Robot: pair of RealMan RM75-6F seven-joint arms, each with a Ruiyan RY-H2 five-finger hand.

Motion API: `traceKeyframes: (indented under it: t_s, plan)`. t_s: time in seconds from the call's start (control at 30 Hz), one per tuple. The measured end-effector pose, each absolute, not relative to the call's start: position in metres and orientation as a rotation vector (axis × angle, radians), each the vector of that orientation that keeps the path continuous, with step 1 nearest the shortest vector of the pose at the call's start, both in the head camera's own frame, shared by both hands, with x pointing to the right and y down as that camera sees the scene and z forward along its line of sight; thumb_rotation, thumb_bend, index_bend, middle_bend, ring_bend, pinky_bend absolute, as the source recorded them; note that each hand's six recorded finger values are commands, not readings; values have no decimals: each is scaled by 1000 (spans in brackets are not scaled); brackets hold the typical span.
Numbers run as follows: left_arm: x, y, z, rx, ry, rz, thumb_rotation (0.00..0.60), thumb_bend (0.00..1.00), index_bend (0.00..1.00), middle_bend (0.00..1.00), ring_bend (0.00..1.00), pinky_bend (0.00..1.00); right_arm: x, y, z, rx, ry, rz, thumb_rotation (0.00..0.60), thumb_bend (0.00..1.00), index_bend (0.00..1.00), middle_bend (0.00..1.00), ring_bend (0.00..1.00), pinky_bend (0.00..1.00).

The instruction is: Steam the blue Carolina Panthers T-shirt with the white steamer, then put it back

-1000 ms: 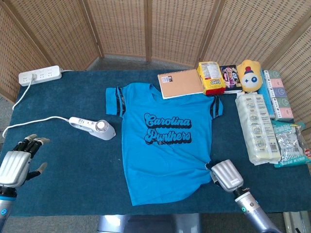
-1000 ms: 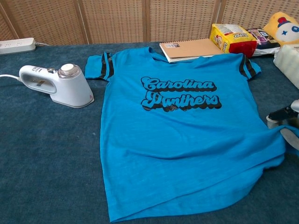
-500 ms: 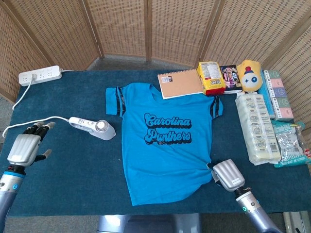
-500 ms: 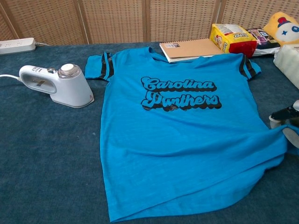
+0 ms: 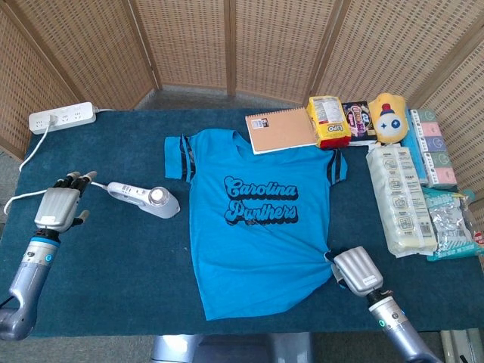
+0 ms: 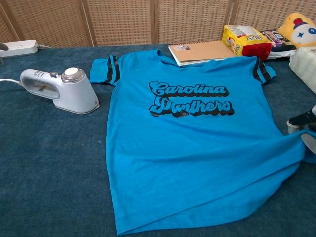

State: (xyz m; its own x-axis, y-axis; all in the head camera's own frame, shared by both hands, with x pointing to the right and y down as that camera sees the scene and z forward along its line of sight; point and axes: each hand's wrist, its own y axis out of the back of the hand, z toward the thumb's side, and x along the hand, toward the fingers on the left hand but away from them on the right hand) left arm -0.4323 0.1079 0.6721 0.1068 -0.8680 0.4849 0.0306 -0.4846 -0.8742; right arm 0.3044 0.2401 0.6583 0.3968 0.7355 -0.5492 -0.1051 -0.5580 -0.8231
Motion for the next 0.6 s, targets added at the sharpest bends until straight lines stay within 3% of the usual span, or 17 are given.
traceKeyframes:
  t_s: [0.6]
  plan:
    - [-381,76,716,-1635,808,-1391,600,299,103,279,158,280,316,236,657,-1793,-566,1303,600,697,562,562,615,760]
